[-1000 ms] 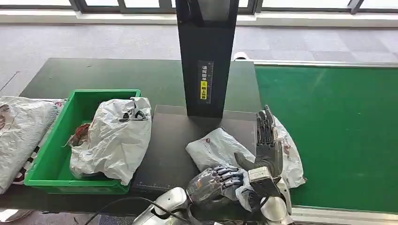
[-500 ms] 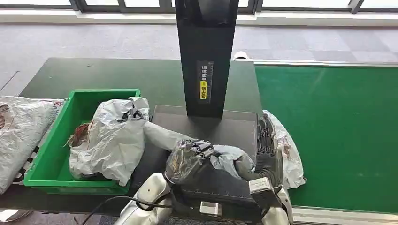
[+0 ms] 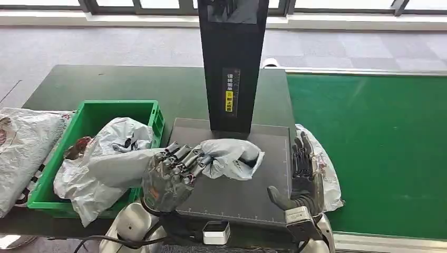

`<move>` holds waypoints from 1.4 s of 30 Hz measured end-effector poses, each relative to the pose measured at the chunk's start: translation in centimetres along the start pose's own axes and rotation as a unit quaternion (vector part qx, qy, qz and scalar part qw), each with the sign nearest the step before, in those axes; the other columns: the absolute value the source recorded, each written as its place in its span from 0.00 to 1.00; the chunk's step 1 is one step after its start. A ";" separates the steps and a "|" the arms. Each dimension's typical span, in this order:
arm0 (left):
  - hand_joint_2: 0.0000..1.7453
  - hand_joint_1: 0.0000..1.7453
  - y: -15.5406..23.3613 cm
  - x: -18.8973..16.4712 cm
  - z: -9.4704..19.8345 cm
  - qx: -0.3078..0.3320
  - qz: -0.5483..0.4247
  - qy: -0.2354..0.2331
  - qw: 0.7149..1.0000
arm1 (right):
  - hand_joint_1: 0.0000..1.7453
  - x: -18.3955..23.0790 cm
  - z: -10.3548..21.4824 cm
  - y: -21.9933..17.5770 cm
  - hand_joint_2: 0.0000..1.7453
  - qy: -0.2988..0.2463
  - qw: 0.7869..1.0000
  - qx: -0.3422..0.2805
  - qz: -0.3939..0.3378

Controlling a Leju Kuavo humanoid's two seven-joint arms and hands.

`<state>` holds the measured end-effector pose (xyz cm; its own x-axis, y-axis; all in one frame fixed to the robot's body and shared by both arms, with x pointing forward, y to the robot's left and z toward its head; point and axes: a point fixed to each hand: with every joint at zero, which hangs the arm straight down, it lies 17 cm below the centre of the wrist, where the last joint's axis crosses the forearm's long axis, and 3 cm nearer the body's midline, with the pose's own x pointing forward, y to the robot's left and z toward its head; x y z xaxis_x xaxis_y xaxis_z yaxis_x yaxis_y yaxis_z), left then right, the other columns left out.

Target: Moved the parcel from conveyor to table for the left to box.

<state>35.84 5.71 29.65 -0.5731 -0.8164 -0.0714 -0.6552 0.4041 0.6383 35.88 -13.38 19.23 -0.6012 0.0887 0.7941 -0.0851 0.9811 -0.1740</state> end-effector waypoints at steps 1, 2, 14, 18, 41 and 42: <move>1.00 1.00 0.4 -0.1 -0.1 0.005 -0.002 0.000 1.000 | 0.00 0.0 0.0 -0.1 1.00 0.000 1.000 -0.002 0.001; 1.00 1.00 0.8 -0.2 -0.1 0.009 -0.004 0.000 1.000 | 0.00 0.1 0.0 -0.2 1.00 -0.001 1.000 -0.003 0.001; 1.00 1.00 8.7 -1.5 -2.1 0.096 -0.107 -0.100 0.985 | 0.00 0.4 1.1 -1.4 1.00 0.006 1.000 -0.018 0.008; 1.00 1.00 11.9 -8.6 -2.8 0.122 -0.176 -0.013 0.977 | 0.00 0.3 1.2 -2.1 1.00 0.008 0.999 -0.030 0.014; 1.00 1.00 2.1 -32.7 4.9 -0.057 -0.190 0.284 0.938 | 0.00 0.2 3.1 -3.6 1.00 0.022 0.998 -0.048 0.041; 1.00 1.00 1.2 -33.2 5.7 -0.068 -0.176 0.297 0.936 | 0.00 0.1 3.3 -3.6 1.00 0.022 0.998 -0.045 0.047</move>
<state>51.28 35.66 28.47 0.0679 -0.9909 0.1160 -0.6600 0.0426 0.7500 33.51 -17.44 18.05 -0.5673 0.1863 0.8022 0.0432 0.9795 -0.1970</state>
